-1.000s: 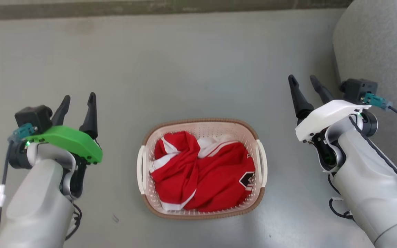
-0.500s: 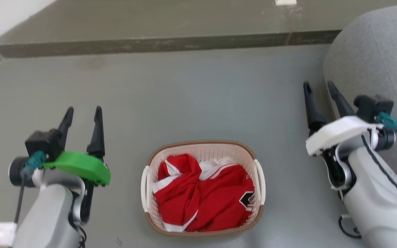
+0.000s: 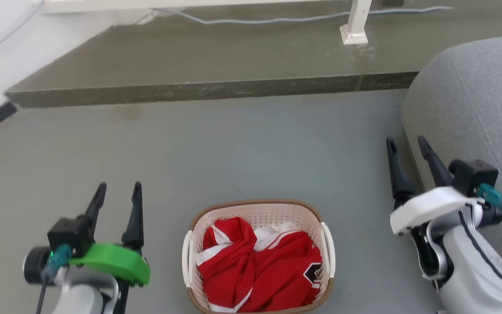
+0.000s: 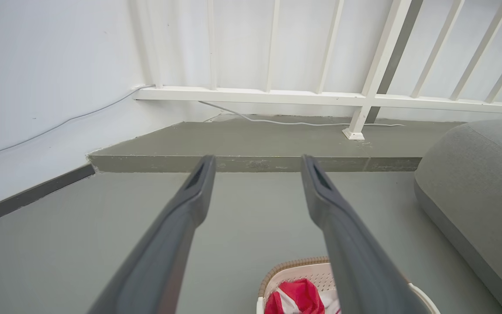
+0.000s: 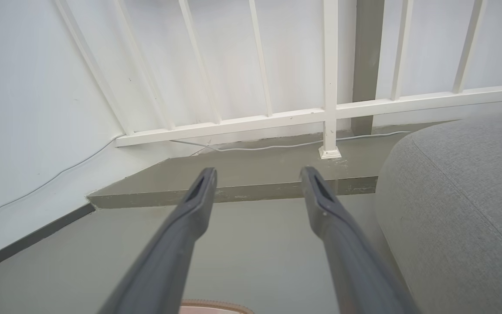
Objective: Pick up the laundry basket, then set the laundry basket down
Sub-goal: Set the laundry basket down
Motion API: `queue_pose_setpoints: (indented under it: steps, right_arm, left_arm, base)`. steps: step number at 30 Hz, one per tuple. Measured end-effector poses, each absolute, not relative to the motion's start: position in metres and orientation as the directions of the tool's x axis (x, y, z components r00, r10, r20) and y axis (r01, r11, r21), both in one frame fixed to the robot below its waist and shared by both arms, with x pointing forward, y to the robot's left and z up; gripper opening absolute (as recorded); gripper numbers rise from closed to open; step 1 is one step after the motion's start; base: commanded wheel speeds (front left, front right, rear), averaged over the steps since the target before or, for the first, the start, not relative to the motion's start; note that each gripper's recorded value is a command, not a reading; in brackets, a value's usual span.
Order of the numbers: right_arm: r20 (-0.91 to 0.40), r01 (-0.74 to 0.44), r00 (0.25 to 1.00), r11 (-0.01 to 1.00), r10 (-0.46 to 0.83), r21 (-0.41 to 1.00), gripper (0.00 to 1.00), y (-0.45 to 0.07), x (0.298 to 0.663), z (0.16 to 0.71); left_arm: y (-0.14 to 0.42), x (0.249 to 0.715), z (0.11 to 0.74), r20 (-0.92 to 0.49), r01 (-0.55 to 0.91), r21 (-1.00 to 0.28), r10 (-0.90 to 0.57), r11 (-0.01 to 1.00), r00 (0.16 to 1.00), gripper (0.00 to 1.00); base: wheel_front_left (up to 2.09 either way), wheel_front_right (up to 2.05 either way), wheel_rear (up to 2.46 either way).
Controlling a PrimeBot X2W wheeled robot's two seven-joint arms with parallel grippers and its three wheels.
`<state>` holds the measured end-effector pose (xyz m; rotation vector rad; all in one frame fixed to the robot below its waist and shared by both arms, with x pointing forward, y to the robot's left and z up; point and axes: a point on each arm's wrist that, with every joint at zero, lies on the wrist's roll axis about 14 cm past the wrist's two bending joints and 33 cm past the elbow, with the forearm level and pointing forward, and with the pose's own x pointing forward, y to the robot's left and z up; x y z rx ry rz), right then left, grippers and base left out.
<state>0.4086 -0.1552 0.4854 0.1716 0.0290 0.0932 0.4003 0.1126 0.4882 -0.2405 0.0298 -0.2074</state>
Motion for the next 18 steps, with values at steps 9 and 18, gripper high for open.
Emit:
queue_pose_setpoints:
  steps: [9, 18]
  right_arm:
    - [-0.05, -0.066, 0.996, 0.982, 0.076, 0.176, 1.0, -0.159, 0.379, 0.474]
    - [-0.047, -0.055, 0.997, 0.984, 0.064, 0.169, 1.0, -0.161, 0.367, 0.474]
  left_arm:
    - [0.118, 0.372, 0.48, -0.031, 0.175, -0.248, -0.188, 0.953, 0.982, 1.0]
    - [0.122, 0.362, 0.482, -0.027, 0.16, -0.245, -0.172, 0.956, 0.985, 1.0]
  base:
    - [0.0, 0.0, 0.0]
    - [0.0, 0.0, 0.0]
